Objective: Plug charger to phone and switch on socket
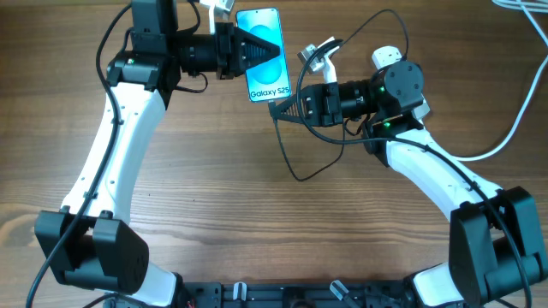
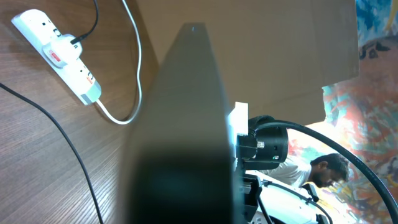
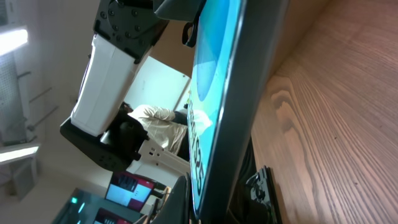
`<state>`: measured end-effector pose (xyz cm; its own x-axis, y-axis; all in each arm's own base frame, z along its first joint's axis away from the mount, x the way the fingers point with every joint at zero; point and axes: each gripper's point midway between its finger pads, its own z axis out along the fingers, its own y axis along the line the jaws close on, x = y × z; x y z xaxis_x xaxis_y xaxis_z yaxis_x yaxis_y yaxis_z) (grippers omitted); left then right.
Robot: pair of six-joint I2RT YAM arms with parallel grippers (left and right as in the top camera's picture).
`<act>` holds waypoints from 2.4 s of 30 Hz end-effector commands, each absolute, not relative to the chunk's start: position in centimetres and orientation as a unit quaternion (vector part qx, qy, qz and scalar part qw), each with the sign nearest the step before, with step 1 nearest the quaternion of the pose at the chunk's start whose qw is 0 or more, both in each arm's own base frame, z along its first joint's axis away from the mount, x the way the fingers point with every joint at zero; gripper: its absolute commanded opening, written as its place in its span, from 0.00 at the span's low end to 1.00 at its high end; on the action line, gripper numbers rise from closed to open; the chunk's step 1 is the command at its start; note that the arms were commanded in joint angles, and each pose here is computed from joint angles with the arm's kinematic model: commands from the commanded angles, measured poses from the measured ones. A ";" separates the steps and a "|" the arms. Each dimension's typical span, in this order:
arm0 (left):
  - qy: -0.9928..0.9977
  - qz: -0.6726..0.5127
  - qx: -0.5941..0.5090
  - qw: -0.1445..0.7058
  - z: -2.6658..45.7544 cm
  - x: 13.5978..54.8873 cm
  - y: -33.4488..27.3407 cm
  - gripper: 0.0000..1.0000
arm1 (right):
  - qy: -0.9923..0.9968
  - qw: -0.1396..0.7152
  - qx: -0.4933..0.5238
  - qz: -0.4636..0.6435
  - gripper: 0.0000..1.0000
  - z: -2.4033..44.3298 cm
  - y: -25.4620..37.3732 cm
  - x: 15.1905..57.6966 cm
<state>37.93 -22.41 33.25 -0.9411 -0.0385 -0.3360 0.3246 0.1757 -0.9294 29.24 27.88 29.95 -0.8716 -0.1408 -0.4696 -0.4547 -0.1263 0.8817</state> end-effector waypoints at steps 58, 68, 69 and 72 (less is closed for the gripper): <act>0.781 -0.595 0.108 0.153 31.9 36.8 -24.3 0.61 | 0.639 0.187 -0.246 0.704 0.04 31.5 25.8 31.1; 0.796 -0.573 0.069 0.182 31.3 38.9 -21.7 0.94 | 0.679 0.165 -0.206 0.685 0.04 27.1 26.1 32.5; 0.798 -0.571 0.064 0.183 31.2 39.0 -21.4 0.95 | 0.689 0.164 -0.193 0.679 0.04 26.4 26.1 32.9; 0.816 -0.549 0.033 0.180 30.0 39.5 -20.6 0.98 | 0.728 0.173 -0.146 0.647 0.04 23.3 25.9 34.4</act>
